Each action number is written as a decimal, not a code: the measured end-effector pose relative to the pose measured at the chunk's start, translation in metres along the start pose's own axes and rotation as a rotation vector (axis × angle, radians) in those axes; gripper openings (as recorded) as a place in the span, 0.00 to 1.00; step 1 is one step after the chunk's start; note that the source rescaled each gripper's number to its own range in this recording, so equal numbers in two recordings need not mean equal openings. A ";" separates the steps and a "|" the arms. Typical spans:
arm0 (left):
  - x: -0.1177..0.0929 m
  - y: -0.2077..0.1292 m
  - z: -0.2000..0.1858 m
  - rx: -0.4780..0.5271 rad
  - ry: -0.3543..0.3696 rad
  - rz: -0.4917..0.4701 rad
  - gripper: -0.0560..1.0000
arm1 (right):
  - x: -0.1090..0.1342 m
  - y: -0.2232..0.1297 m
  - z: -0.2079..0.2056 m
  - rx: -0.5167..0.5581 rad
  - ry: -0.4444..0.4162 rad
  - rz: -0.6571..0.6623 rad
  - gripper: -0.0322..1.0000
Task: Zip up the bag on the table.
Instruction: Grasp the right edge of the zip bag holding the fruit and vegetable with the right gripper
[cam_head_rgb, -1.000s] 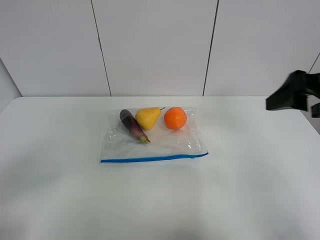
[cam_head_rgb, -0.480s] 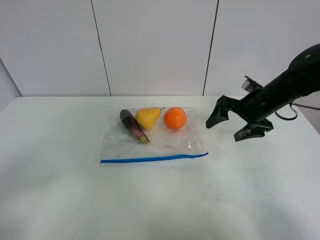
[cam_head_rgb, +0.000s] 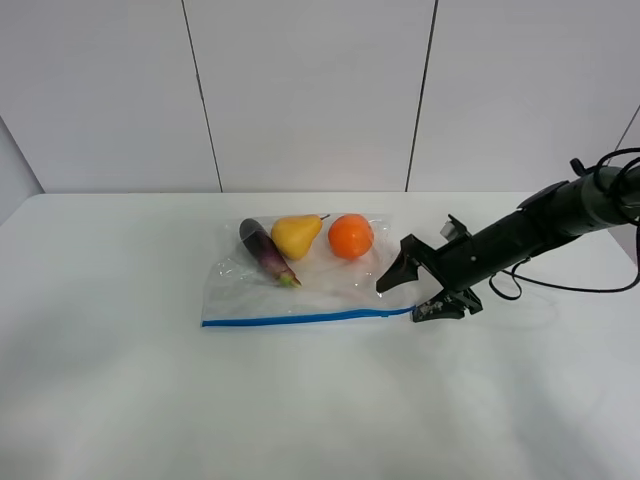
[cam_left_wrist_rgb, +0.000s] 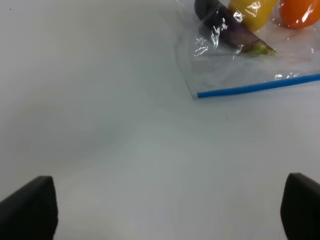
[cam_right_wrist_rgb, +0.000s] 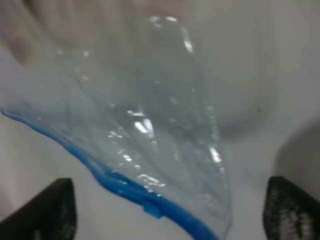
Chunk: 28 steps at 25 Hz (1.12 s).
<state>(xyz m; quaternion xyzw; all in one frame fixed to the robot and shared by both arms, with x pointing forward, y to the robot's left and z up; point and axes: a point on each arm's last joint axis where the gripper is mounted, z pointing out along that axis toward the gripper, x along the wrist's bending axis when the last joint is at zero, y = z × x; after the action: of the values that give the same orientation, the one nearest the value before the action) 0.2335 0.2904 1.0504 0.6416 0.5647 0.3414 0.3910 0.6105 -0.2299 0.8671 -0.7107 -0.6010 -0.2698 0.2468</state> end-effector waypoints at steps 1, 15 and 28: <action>0.000 0.000 0.000 0.000 0.000 0.000 1.00 | -0.001 0.000 0.002 0.004 -0.003 0.001 0.76; 0.000 0.000 0.000 0.000 0.000 0.000 1.00 | -0.004 -0.001 0.002 0.014 -0.031 -0.031 0.30; 0.000 0.000 0.000 0.000 0.000 0.000 1.00 | -0.004 -0.001 0.002 0.023 -0.028 -0.041 0.15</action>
<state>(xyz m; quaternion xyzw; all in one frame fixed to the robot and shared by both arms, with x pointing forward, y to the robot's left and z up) 0.2335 0.2904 1.0504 0.6416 0.5647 0.3414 0.3910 0.6089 -0.2309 0.8630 -0.6991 -0.6219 -0.2579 0.2409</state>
